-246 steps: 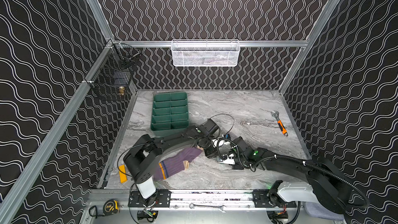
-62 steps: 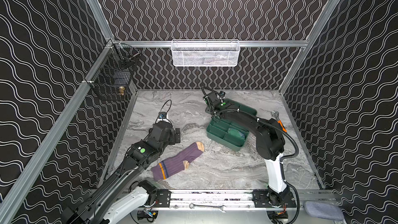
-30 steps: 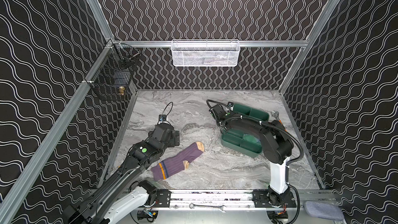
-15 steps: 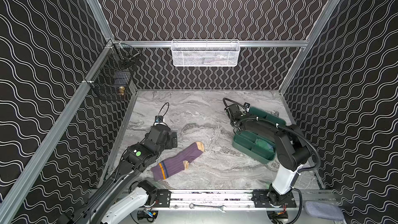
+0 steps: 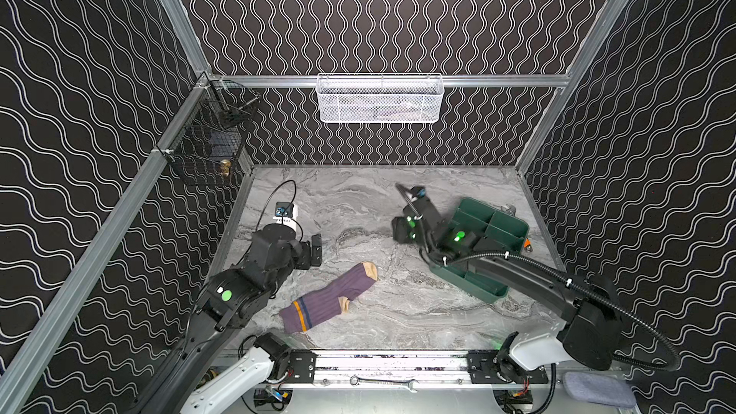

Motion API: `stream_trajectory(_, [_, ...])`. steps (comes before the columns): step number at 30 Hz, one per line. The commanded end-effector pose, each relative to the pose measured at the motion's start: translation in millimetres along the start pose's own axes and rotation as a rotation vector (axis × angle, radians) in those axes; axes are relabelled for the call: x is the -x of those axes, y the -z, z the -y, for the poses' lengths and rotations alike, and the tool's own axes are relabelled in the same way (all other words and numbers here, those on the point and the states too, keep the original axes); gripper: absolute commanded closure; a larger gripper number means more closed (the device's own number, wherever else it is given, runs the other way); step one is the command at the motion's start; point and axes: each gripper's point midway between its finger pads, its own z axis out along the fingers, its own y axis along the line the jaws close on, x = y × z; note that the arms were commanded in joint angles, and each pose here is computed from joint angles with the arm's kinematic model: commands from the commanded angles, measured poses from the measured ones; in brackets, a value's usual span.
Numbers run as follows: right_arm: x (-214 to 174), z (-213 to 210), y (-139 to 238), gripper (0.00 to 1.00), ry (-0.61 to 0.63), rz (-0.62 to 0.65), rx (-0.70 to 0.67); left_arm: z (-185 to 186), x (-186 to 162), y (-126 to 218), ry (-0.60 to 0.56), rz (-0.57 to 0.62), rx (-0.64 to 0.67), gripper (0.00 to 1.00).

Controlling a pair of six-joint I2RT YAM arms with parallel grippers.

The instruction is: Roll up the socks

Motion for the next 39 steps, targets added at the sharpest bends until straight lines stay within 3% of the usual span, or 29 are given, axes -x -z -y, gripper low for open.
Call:
stream_trajectory(1, [-68,-28,-4,0.39,-0.055,-0.203,0.11,3,-2,4,-0.027,0.002,-0.033,0.01])
stream_trajectory(7, [-135,-36,-31,0.29,-0.018,-0.331,0.088,3,-17,-5,-0.033,-0.053,-0.021,0.01])
stream_trajectory(13, [-160,-36,-63,0.33,-0.013,-0.377,0.064,3,-19,-8,-0.03,-0.064,-0.017,0.01])
stream_trajectory(25, [-181,-29,-101,0.78,-0.048,-0.373,0.007,0,-28,-12,-0.043,-0.083,0.0,0.01])
stream_trajectory(28, [-174,-22,-103,1.0,-0.031,-0.34,-0.026,1,-30,-14,-0.052,-0.091,0.002,0.01])
stream_trajectory(33, [-153,-4,-110,1.0,0.074,-0.293,-0.082,1,-29,-16,-0.076,-0.105,0.012,0.01])
stream_trajectory(39, [-120,69,-134,1.0,0.224,-0.305,-0.224,-1,-28,-18,-0.11,-0.115,0.028,0.01])
